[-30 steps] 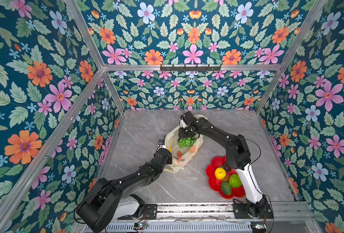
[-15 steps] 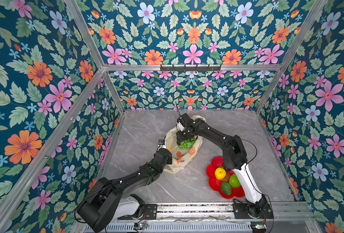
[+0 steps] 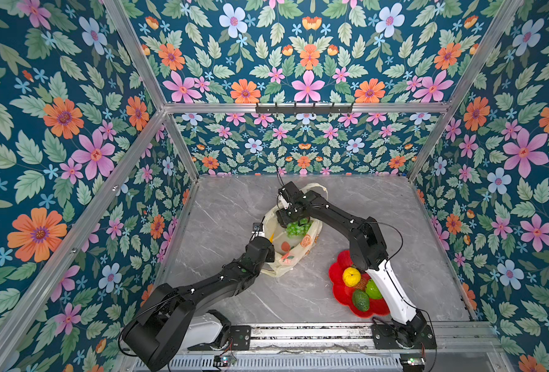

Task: Take fruits out of the plastic bag
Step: Pick up the fruit from the plastic bag.

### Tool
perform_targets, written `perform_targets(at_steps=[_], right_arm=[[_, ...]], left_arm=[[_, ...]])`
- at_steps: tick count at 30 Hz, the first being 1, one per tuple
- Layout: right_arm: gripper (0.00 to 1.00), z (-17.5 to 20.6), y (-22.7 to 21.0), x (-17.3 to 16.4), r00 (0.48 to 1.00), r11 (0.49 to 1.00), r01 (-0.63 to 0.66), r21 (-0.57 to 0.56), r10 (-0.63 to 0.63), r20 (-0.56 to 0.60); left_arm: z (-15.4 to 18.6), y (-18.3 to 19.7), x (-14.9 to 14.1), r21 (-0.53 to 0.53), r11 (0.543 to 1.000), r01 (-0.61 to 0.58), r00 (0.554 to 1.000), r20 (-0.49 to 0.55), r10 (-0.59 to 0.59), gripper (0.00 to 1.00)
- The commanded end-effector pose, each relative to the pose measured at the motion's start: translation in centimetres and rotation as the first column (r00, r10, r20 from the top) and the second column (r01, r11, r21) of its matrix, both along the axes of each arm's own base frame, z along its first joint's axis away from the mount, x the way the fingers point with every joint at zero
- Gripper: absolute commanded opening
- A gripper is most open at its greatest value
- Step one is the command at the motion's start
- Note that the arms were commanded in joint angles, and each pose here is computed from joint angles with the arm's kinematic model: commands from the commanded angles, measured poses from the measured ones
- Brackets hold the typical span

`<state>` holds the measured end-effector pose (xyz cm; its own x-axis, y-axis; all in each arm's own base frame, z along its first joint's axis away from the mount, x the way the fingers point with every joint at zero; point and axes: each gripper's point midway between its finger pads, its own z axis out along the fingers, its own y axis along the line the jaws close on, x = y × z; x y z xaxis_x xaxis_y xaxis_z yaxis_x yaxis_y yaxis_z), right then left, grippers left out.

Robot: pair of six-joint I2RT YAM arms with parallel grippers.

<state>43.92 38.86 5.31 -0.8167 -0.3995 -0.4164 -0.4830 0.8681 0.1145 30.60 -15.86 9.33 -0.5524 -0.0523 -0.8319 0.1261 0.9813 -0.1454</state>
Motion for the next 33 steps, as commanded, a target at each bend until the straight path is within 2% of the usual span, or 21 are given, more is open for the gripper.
perform_targets(at_steps=[1, 12, 17, 21, 26, 33], right_arm=[[0.75, -1.7, -1.5, -1.6, 0.997, 0.995, 0.013, -0.095, -0.02, -0.07], [0.76, -1.4, -0.5, -0.8, 0.998, 0.997, 0.039, -0.066, -0.042, -0.045], [0.69, -2.1, -0.2, -0.2, 0.997, 0.996, 0.058, -0.068, -0.061, -0.043], [0.57, -2.3, -0.3, -0.2, 0.996, 0.995, 0.07, -0.073, -0.074, -0.047], [0.49, -0.1, 0.0, -0.6, 0.997, 0.997, 0.07, -0.037, -0.071, -0.029], [0.48, 4.1, 0.5, -1.8, 0.998, 0.997, 0.06, 0.057, -0.059, -0.02]], left_arm=[[0.2, 0.1, 0.1, 0.006, 1.0, -0.005, 1.0, 0.011, 0.005, 0.2], [0.3, 0.0, 0.2, 0.003, 1.0, -0.002, 1.0, 0.012, 0.002, 0.2], [0.2, 0.1, 0.1, 0.005, 1.0, -0.002, 1.0, 0.011, 0.002, 0.2], [0.3, 0.1, 0.1, 0.005, 1.0, -0.001, 1.0, 0.012, 0.001, 0.21], [0.2, 0.0, 0.2, 0.008, 1.0, -0.002, 1.0, 0.01, 0.002, 0.2], [0.2, 0.2, 0.2, 0.011, 1.0, -0.011, 1.0, 0.011, 0.011, 0.2]])
